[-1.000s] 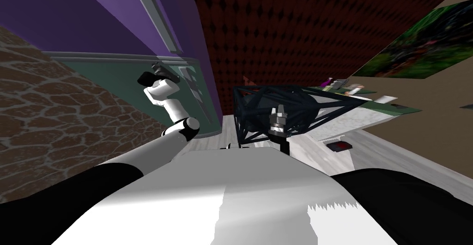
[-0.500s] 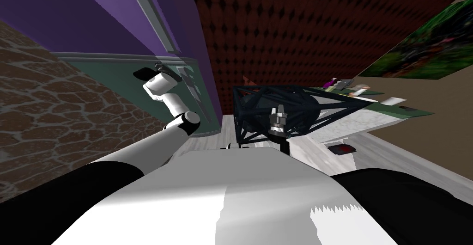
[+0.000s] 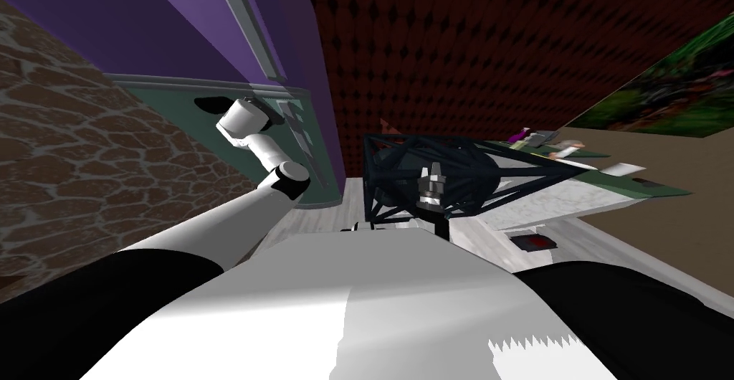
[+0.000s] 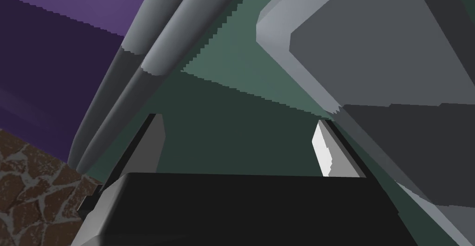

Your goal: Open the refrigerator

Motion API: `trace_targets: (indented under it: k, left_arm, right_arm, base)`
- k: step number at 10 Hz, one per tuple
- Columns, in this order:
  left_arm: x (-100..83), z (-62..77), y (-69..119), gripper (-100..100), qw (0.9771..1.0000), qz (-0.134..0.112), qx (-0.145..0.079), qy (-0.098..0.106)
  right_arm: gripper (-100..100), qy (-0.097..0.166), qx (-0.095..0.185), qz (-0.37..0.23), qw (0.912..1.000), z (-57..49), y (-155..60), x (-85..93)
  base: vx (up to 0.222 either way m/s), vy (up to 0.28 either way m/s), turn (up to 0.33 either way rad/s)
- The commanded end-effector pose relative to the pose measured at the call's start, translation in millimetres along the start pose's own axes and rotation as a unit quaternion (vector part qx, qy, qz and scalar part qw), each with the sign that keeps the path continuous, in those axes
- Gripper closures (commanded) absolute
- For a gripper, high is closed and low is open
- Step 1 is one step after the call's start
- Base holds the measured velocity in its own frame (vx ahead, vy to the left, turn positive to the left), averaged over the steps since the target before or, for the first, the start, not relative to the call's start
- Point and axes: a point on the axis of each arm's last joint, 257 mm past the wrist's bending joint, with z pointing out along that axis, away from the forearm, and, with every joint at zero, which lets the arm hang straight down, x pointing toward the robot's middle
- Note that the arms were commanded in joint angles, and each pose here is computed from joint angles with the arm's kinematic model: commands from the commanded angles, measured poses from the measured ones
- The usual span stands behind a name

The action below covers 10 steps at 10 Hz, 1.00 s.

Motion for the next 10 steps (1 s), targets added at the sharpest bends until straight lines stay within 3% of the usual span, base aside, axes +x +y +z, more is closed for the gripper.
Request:
trace_targets:
  k: [1, 5, 6, 7, 8, 9, 10]
  left_arm:
    - [13.6, 3.7, 23.0, -100, 0.9994, -0.009, -0.033, 0.007]
    - [20.4, 5.2, 27.0, -100, 0.9985, -0.017, -0.051, 0.008]
    - [7.2, 3.3, 5.0, -100, 0.9996, -0.015, -0.026, -0.001]
    - [-10.0, 3.5, 2.8, -100, 0.9993, -0.028, -0.023, -0.011]
    - [-6.3, 2.8, -0.7, -100, 0.9996, -0.021, -0.019, -0.009]
    - [-8.2, 2.8, -0.6, 100, 0.9995, -0.022, -0.019, -0.01]
    - [2.8, 3.1, 8.1, 100, 0.9993, -0.024, -0.03, 0.002]
  right_arm:
    - [0, 0.0, 0.0, 0.0, 1.0, 0.0, 0.0, 0.0]
    - [0, 0.0, 0.0, 0.0, 1.0, 0.0, 0.0, 0.0]
    - [0, 0.0, 0.0, 0.0, 1.0, 0.0, 0.0, 0.0]
    - [0, 0.0, 0.0, 0.0, 1.0, 0.0, 0.0, 0.0]
    - [0, 0.0, 0.0, 0.0, 1.0, 0.0, 0.1, 0.0]
    - [0, 0.0, 0.0, 0.0, 1.0, 0.0, 0.0, 0.0]
    - [0, 0.0, 0.0, 0.0, 1.0, 0.0, 0.0, 0.0]
  base:
    - [0.007, -0.04, 0.019]
    - [0.0, -0.022, 0.015]
    - [0.006, 0.014, 0.078]
    - [0.086, 0.134, 0.097]
    - [0.049, 0.075, 0.018]
    - [0.004, 0.008, 0.0]
    - [-0.13, 0.098, -0.032]
